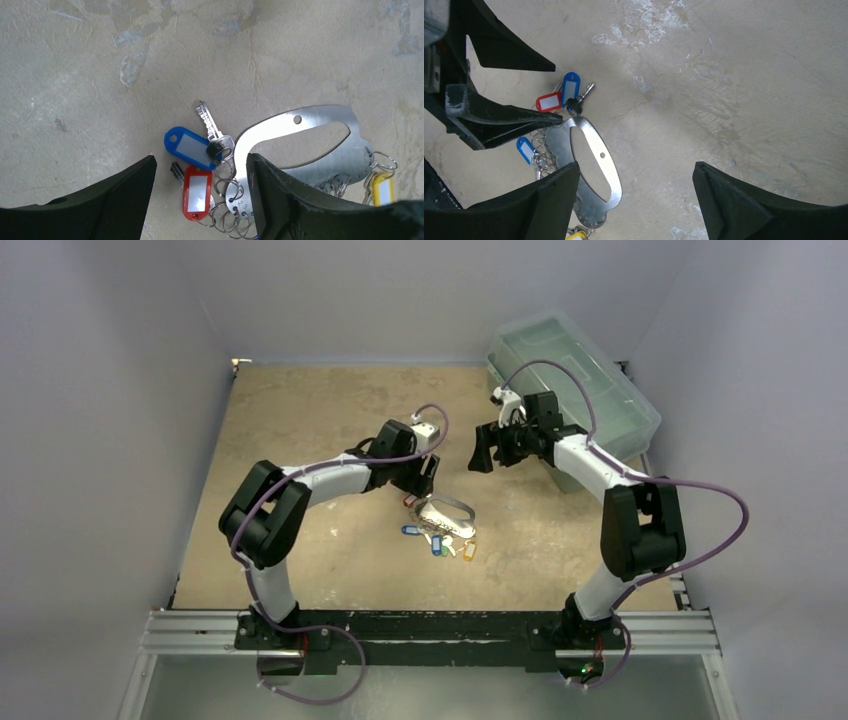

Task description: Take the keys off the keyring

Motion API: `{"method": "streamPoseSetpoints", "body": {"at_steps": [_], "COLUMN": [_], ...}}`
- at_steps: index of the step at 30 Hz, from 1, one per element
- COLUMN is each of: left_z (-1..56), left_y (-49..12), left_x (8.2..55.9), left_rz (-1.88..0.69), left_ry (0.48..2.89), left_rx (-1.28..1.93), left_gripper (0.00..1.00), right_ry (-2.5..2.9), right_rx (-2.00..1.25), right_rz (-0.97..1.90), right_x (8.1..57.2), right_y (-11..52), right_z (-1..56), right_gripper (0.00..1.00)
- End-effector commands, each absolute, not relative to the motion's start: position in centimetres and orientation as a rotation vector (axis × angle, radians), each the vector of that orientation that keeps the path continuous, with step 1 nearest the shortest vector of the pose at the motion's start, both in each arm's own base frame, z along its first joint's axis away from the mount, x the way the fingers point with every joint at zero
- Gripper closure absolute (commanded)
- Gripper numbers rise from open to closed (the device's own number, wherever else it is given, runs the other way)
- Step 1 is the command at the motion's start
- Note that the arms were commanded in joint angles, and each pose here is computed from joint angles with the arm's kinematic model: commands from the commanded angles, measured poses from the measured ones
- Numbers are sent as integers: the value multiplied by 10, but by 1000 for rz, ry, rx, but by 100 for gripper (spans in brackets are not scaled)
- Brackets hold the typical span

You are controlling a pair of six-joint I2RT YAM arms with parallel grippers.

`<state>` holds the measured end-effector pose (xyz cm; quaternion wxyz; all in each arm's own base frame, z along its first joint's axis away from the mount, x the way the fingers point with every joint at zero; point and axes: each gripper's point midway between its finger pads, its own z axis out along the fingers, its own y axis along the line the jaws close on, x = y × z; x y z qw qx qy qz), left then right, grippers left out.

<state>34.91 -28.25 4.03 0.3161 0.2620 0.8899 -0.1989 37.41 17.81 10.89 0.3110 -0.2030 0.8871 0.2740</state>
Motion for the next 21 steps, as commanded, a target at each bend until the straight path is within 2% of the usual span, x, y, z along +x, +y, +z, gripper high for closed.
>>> {"method": "streamPoseSetpoints", "body": {"at_steps": [1, 8, 21], "left_z": [85, 78, 99], "left_y": [-301, -307, -321], "left_x": [356, 353, 345], "left_rz": [-548, -528, -564], "left_ry": [2306, 2379, 2361], "left_rx": [614, 633, 636], "left_gripper": [33, 28, 23], "right_ry": [2315, 2314, 2309], "right_rx": [-534, -535, -553], "right_rz": [716, 701, 607], "right_x": [373, 376, 386], "right_y": [179, 178, 169], "right_z": [115, 119, 128], "right_gripper": [11, 11, 9]}}
